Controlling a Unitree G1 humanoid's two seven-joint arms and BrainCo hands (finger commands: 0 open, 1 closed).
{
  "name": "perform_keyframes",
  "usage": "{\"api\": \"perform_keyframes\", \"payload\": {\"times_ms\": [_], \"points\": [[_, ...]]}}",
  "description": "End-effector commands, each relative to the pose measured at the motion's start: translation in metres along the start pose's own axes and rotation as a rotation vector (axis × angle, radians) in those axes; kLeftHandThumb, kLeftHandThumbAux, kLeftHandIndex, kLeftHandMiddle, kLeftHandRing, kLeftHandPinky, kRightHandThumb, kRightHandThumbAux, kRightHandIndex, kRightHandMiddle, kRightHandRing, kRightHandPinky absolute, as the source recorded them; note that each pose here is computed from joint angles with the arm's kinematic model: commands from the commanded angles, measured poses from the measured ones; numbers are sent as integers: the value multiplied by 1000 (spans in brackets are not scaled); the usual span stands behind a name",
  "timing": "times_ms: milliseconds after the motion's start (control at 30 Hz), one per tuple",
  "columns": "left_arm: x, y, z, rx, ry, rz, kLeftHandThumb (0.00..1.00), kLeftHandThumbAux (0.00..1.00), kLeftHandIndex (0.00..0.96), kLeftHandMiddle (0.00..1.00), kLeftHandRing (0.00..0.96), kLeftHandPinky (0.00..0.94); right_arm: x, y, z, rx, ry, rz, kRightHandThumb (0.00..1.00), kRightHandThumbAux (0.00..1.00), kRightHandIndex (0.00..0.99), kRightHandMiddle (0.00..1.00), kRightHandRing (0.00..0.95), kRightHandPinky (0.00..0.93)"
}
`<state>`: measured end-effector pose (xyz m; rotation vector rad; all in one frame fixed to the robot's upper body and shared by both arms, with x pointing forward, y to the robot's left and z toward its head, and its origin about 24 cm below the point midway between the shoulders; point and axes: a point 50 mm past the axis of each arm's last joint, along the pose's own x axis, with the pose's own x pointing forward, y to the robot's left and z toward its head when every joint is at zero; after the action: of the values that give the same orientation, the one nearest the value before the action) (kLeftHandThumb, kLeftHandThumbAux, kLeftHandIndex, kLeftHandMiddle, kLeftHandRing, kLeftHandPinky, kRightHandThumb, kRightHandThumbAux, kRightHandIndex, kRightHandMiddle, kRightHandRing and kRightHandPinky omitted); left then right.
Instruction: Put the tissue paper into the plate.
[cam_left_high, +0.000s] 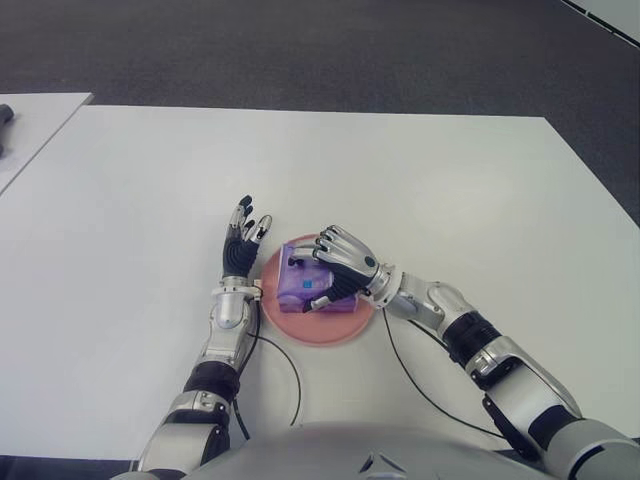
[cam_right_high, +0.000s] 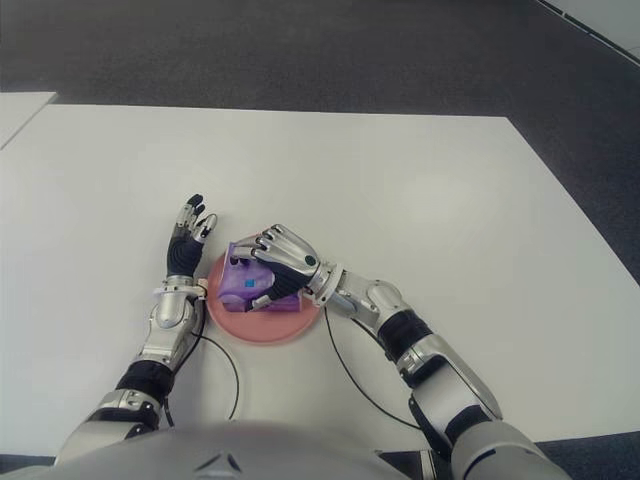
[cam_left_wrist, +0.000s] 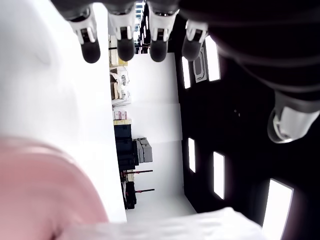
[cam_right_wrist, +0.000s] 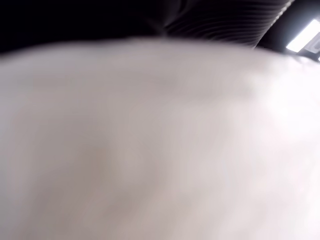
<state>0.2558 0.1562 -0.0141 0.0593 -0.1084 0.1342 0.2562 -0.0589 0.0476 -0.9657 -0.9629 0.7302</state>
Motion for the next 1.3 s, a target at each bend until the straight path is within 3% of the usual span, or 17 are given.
{"api": "perform_keyframes", "payload": {"times_ms": [33, 167, 233, 300, 400, 500, 600, 733, 933, 1033, 1100, 1300], "points": [[-3, 0, -4, 10, 28, -8, 0, 400, 0, 0, 0, 0, -3, 5, -3, 28, 63, 46, 855, 676, 402, 537, 805, 788], [-3, 1, -4, 12, 31, -10, 0, 404, 0, 0, 0, 0, -2, 2, -5, 29, 81, 24, 850, 674, 408, 567, 749, 708], [-3, 1, -4, 11, 32, -10, 0, 407, 0, 0, 0, 0, -3, -9, -8, 8, 73, 9, 845, 675, 405, 571, 719, 665], [-3, 2, -4, 11, 32, -8, 0, 414, 0, 0, 0, 0, -6, -18, -11, -24, 65, 30, 752, 697, 414, 506, 549, 501], [-3, 2, -3, 10, 31, -6, 0, 425, 0, 0, 0, 0, -9, -22, -13, -49, 64, 72, 394, 548, 187, 237, 225, 164], [-3, 2, -3, 15, 34, -3, 0, 433, 0, 0, 0, 0, -11, -23, -12, -83, 60, 127, 247, 474, 77, 104, 86, 53], [-3, 3, -3, 20, 37, -1, 0, 435, 0, 0, 0, 0, -13, -24, -11, -101, 62, 155, 165, 448, 25, 34, 28, 17], [-3, 4, -3, 23, 40, 0, 0, 440, 0, 0, 0, 0, -14, -24, -11, -103, 68, 159, 126, 425, 5, 7, 5, 3], [-3, 4, -2, 11, 41, 4, 0, 446, 0, 0, 0, 0, -18, -33, -12, -93, 85, 116, 134, 397, 0, 0, 0, 0], [-3, 4, -2, 12, 36, 1, 0, 447, 0, 0, 0, 0, -17, -45, -13, -82, 88, 84, 141, 391, 0, 0, 0, 0], [-2, 4, -1, 11, 34, -2, 0, 448, 0, 0, 0, 0, -15, -57, -13, -53, 95, 40, 146, 389, 0, 0, 0, 0], [-1, 5, 0, 3, 24, -6, 0, 435, 0, 0, 0, 0, -15, -67, -15, 78, 149, -56, 172, 374, 0, 0, 0, 0]]}}
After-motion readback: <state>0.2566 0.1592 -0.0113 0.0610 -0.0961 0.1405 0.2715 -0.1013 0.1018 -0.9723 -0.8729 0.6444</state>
